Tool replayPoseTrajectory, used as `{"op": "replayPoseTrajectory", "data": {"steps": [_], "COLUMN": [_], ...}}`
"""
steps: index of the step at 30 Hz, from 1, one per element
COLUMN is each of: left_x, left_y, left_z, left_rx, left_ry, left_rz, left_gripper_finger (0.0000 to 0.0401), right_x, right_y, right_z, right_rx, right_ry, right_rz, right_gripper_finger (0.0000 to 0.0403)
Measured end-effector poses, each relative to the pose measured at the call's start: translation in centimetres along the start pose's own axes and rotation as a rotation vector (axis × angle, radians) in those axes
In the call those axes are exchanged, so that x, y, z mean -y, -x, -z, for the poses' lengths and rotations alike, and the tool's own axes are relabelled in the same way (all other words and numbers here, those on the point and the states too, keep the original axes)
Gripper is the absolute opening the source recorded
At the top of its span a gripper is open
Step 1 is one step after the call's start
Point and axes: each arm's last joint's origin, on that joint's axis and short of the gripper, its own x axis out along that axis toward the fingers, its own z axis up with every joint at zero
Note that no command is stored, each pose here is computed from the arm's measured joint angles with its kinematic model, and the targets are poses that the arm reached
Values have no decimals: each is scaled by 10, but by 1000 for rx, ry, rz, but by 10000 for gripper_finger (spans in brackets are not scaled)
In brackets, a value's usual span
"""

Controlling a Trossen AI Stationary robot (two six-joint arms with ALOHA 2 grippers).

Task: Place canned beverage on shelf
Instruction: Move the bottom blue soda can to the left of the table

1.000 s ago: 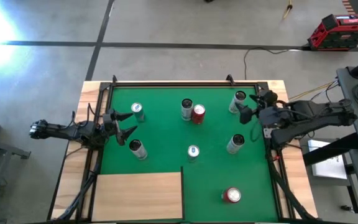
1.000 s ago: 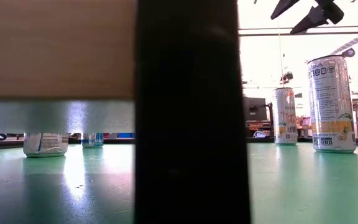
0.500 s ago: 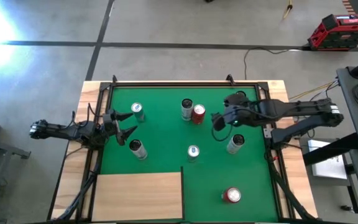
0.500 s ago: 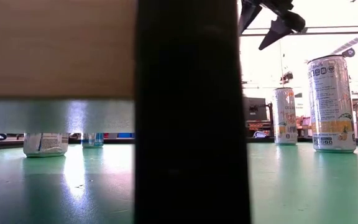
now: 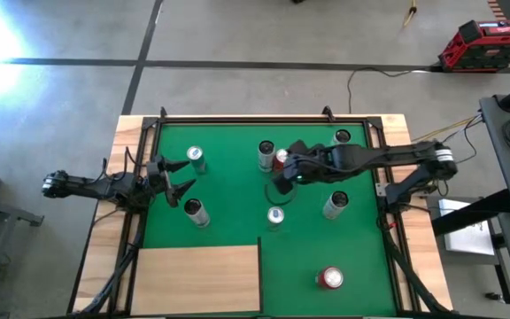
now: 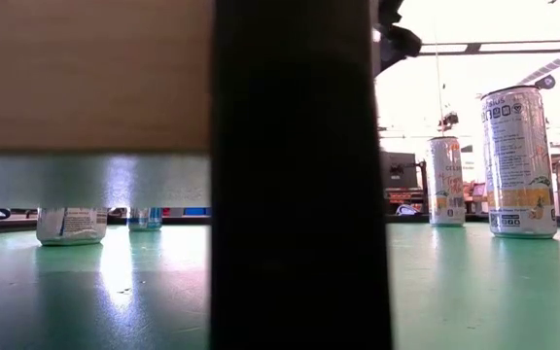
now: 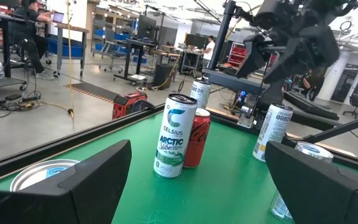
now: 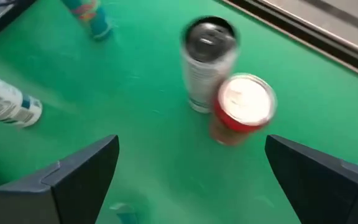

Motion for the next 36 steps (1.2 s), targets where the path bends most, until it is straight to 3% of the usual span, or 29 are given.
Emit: {"op": "replayPoseTrajectory", "data": {"steps": [10, 17, 25, 36], "left_x": [0, 0, 0, 0], "left_y": [0, 0, 0, 0], "left_z": [0, 0, 0, 0], "left_rx": [1, 1, 0, 0], "left_ry": [0, 0, 0, 0], "left_rz": [0, 0, -1, 0], "left_gripper_finger": [355, 355, 355, 355], "right_x": [-34, -39, -52, -78], "right_y": [-20, -27, -15, -21], "right_z": [-13, -6, -8, 23], "right_rx": [-131, -359, -528, -605], "right_ry": [33, -75, -173, -126], "right_rz": [-47, -34, -136, -78], "right_gripper_finger": [396, 396, 396, 396]}}
